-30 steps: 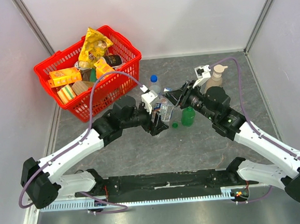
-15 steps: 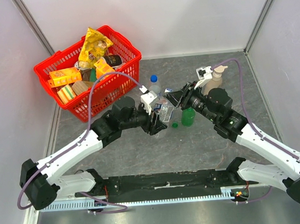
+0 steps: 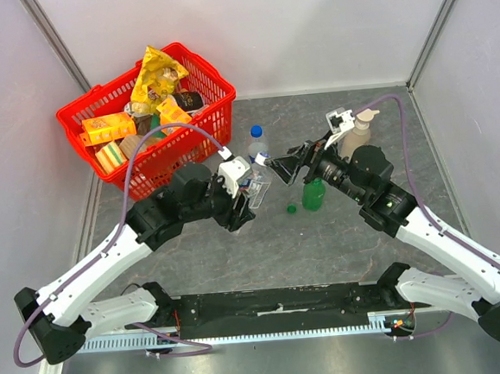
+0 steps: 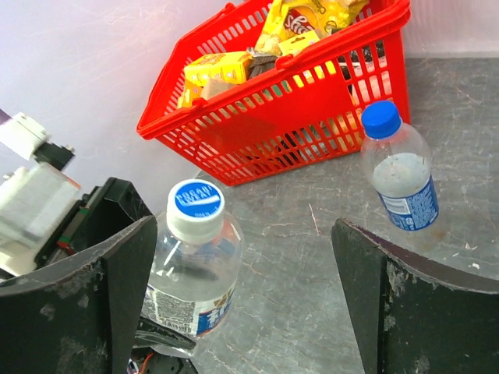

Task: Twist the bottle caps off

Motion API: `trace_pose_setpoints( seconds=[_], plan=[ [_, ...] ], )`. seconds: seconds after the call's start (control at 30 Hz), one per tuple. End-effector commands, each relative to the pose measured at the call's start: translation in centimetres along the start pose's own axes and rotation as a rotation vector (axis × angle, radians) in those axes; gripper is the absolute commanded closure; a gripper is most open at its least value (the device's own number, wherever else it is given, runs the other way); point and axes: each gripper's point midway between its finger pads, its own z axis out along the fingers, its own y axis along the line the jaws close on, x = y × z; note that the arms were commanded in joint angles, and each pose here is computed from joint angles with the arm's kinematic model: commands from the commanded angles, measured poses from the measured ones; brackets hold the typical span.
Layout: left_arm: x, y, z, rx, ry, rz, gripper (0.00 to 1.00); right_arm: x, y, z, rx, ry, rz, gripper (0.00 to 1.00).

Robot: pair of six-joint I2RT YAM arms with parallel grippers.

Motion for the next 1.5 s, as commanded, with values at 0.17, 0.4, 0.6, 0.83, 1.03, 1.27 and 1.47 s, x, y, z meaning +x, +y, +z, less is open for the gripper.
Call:
trace_pose_setpoints(
  seconds=[0.17, 0.4, 0.6, 0.83, 1.03, 1.27, 1.47],
  plan=[
    [4.4, 2.9, -0.8, -0.144, 0.135, 0.081, 0.60, -0.8, 4.4, 0.8, -0.237, 0.103, -0.085, 0.02],
    [6.2, 4.0, -0.8, -0.226, 0.150, 0.099, 0.61, 2.2, 3.3, 1.5, -0.276, 0.285, -0.010, 0.02],
    [6.6, 3.8, -0.5, -0.228, 0.152, 0.108, 0.61, 4.8, 1.5, 1.9, -0.255, 0.382, 0.085, 0.18],
    [6.9, 3.7, -0.1, -0.215, 0.173, 0.112, 0.62, 5.9, 1.5, 2.2, -0.271, 0.427, 0.134, 0.32],
    [7.0, 3.6, -0.1, -0.209, 0.173, 0.113, 0.62, 7.1, 0.7, 2.9, -0.254, 0.456, 0.170, 0.37],
    [7.1, 3.3, 0.0, -0.198, 0.176, 0.112, 0.62, 7.8, 0.1, 3.8, -0.239, 0.466, 0.199, 0.39],
    [7.2, 3.3, 0.0, -0.199, 0.179, 0.113, 0.62, 7.6, 0.5, 4.1, -0.266, 0.453, 0.230, 0.43]
  ],
)
